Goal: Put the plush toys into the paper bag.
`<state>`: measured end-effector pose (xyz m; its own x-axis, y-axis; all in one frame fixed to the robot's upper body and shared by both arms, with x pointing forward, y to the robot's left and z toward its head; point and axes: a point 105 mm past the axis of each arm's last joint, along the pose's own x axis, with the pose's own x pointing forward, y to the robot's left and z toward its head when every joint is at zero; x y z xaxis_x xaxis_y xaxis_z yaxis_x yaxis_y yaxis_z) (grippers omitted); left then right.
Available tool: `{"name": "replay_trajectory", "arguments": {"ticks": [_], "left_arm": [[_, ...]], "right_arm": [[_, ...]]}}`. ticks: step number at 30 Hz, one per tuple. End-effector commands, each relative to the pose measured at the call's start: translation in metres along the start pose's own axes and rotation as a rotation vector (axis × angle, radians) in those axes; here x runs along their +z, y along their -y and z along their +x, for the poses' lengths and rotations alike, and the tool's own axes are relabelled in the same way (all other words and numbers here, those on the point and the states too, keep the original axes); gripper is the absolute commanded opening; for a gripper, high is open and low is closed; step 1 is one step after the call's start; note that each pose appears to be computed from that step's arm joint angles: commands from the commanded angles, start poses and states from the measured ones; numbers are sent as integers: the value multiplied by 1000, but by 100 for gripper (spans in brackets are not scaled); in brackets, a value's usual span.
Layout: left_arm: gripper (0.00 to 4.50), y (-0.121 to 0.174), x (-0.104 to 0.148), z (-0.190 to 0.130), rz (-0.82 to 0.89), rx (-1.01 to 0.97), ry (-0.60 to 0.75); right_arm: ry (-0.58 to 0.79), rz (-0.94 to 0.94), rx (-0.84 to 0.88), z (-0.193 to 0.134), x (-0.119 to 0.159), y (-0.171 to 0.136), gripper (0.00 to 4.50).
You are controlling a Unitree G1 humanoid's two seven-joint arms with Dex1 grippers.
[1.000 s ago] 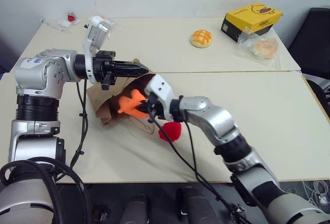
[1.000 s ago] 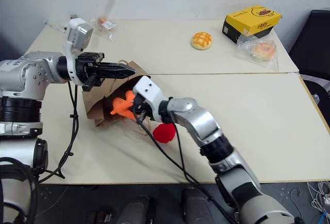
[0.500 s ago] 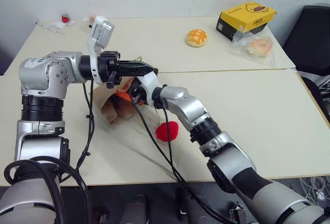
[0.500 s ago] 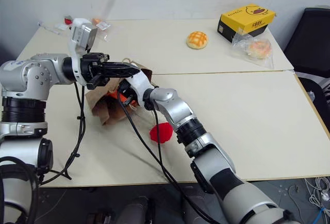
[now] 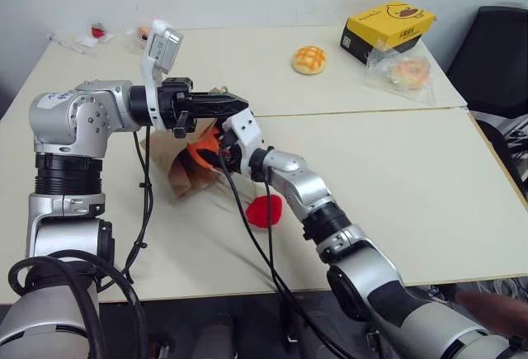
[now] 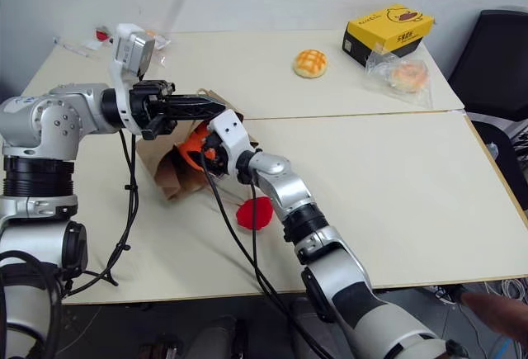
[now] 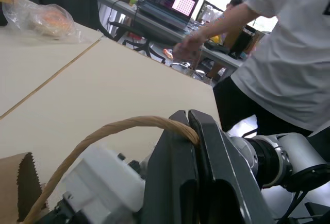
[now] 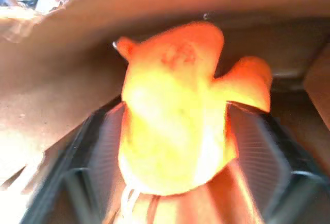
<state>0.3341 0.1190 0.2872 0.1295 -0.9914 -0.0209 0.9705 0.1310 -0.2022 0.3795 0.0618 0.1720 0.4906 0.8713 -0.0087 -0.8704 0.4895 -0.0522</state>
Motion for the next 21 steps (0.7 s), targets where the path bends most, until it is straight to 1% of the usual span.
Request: {"name": "replay_trajectory", "arguments": {"ticks": [1,4,7,11,14,17,19,21], "left_arm": [[0,2,9,-7,47,9,45],[0,1,6,-8,53,16,43],[0,1,4,-9,57,19,49],[0,2,2,-10,62,20,50],[0,2,2,-11,73,20,50],[0,2,-2,-14,111,22,35],[0,0,-7,-17,147,42,-2],[0,4,-7,-21,149,24,-6]], "right_arm": [[73,-25,173,-27,25,-23,447],[61,-47,258,-54,23,-34,447],[82,-48,262,-78,25,-34,447],[175,-73,170,-124,33,-21,447],[212,-188,18,-176,30,0,447],[144,-287,-133,-227,11,16,447],[42,-296,-187,-262,-11,18,447],[-102,-307,-206,-298,-35,15,447]]}}
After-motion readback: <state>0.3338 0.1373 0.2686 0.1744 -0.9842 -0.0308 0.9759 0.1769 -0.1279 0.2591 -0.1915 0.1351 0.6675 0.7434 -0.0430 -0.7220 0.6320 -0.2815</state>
